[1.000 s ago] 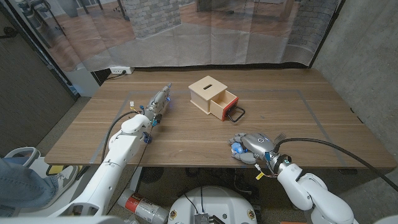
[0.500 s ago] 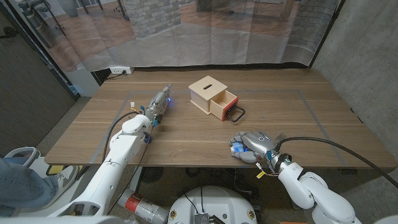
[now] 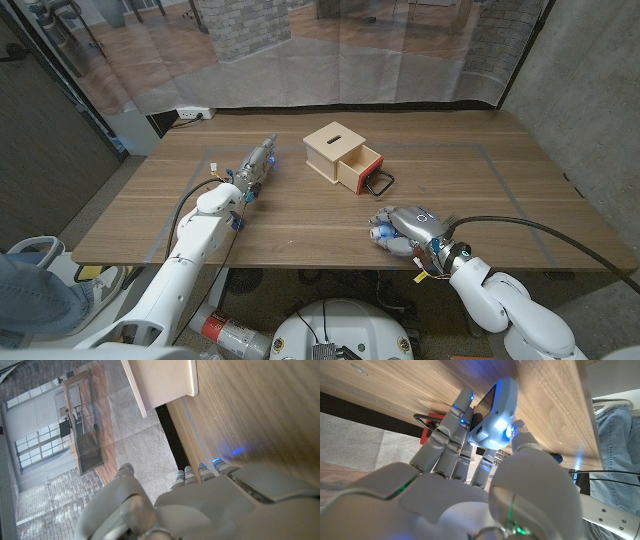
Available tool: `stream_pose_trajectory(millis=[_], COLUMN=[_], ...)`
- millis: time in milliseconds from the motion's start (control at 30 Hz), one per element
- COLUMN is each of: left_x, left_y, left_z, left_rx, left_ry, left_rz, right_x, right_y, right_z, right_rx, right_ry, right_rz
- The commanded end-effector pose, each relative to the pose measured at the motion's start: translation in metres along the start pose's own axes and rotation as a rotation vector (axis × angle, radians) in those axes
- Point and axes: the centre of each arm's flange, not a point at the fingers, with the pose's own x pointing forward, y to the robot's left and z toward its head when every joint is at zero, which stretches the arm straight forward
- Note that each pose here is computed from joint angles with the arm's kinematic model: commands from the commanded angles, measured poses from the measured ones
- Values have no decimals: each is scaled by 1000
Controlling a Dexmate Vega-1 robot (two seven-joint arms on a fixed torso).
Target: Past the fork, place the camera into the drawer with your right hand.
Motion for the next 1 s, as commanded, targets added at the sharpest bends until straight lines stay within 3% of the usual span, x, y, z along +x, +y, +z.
stream_pose_trajectory(millis=[33, 433, 1000], left_x=[4, 12, 22], left_y=[4, 7, 6], left_z=[1, 1, 8], left_rx=[1, -3, -9], left_ry=[0, 1, -20], left_rz=[1, -6, -11], right_x=[5, 12, 10], right_y=[-12, -25, -50], right_z=[2, 1, -6], right_rx=[-7, -13, -22], right_ry=[-15, -11, -3], right_rz=[-30, -55, -82])
